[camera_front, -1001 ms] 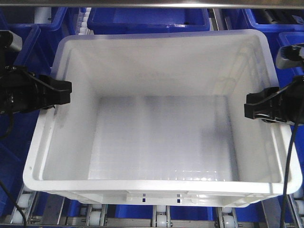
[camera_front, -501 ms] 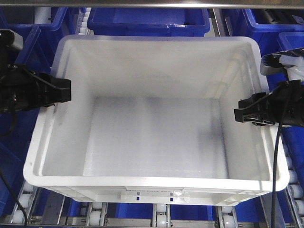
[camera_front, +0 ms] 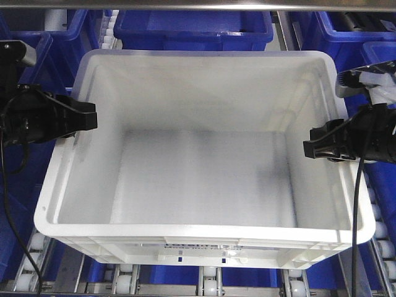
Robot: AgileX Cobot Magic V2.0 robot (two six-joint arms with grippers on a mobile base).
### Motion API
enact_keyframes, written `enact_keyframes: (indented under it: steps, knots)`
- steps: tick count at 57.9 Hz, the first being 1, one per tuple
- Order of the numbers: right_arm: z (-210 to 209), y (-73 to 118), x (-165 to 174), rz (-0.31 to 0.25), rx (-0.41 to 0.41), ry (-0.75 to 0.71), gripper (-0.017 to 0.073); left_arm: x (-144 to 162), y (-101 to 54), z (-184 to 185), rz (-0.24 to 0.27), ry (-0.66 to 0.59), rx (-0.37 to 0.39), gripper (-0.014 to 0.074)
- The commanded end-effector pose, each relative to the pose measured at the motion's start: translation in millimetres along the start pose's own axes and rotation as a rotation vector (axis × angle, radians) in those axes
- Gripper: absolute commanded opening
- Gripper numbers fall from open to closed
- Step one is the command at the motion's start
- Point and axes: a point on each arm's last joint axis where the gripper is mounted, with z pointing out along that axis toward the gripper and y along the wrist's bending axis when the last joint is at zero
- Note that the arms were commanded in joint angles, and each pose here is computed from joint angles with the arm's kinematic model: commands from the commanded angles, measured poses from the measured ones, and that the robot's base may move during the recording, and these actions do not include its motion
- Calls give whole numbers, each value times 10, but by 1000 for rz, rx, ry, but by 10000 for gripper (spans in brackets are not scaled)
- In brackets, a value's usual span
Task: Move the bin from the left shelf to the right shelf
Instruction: 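Push the tote forward and lower it onto the roller shelf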
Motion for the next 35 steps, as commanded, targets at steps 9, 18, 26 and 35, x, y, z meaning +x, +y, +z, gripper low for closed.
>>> enact_keyframes:
  steps: [9,18,26,35]
  knots:
    - [-64,-7,-249,9,13,-169,-4,-145,-105,-106,34,-61,31,-3]
    - [-65,-10,-265,9,15,-187,-4,-146,-103,-106,36,-63,29,-2]
    - [-66,-10,-270,9,16,-193,1,-147,-102,-106,36,-64,28,11]
    - [-66,-10,-270,9,16,-193,57,-162,-93,-107,36,-81,18,50]
